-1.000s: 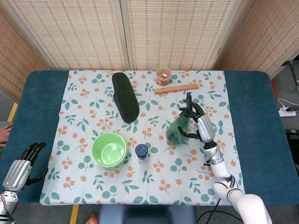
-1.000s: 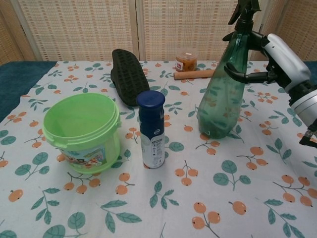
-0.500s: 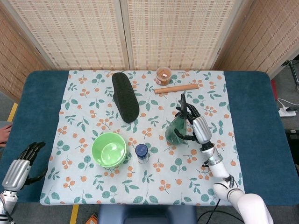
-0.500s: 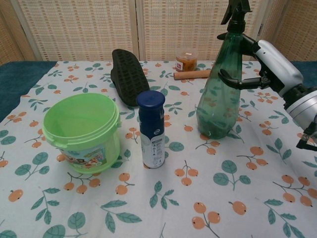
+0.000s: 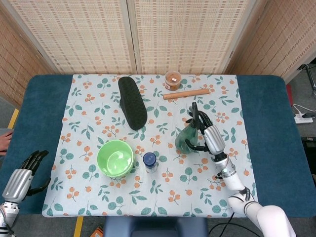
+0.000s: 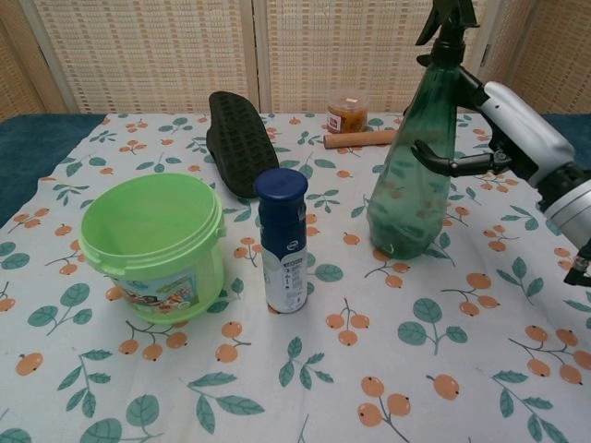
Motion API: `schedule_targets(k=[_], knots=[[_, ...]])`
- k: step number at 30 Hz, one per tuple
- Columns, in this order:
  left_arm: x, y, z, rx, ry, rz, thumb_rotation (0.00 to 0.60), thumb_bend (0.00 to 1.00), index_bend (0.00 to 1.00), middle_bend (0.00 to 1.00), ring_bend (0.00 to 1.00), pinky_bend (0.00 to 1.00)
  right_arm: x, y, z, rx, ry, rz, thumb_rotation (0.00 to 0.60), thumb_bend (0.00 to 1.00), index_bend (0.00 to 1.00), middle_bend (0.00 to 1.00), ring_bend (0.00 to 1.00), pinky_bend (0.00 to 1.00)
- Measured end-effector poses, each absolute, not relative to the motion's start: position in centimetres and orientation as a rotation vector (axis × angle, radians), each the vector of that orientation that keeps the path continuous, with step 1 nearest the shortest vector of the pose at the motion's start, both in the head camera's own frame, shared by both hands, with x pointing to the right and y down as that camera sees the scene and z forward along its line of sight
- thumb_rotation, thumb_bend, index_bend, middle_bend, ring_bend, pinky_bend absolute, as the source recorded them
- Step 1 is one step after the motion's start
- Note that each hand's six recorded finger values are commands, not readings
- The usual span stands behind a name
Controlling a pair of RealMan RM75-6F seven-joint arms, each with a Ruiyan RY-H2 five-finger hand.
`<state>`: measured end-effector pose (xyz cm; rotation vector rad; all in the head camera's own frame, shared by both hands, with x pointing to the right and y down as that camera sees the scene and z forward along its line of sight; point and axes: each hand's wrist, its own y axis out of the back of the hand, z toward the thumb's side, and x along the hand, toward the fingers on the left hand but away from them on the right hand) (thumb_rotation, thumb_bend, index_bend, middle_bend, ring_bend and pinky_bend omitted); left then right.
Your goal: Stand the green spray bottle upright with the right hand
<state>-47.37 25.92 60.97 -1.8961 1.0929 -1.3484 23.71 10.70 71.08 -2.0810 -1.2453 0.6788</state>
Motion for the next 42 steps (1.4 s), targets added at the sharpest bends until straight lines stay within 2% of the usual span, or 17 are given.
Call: schedule_targets(k=[13,22,42], knots=[[-47.0,26.0,61.0,-1.903,1.078,-1.342,0.600,0.33,0.08,0.07,0.00,0.16,24.4,11.0,71.0,-2.081,-1.202,0.727,0.600,0.00,0.00,0.21,0.00,0.01],[-46.9,26.1,60.9,-1.904,1.077,-1.337,0.600,0.33,0.09,0.07,0.00,0.16,24.9,11.1,70.8,-2.059,-1.154,0.769,0.600,0.00,0.00,0.08,0.00,0.00],[-46.8,26.2,61.1,-1.901,1.064,-1.341,0.600,0.33,0.09,0.07,0.00,0.16,26.9,11.5,70.1,-2.036,-1.182,0.821,0.600,0.00,0.00,0.05,0.00,0.00]])
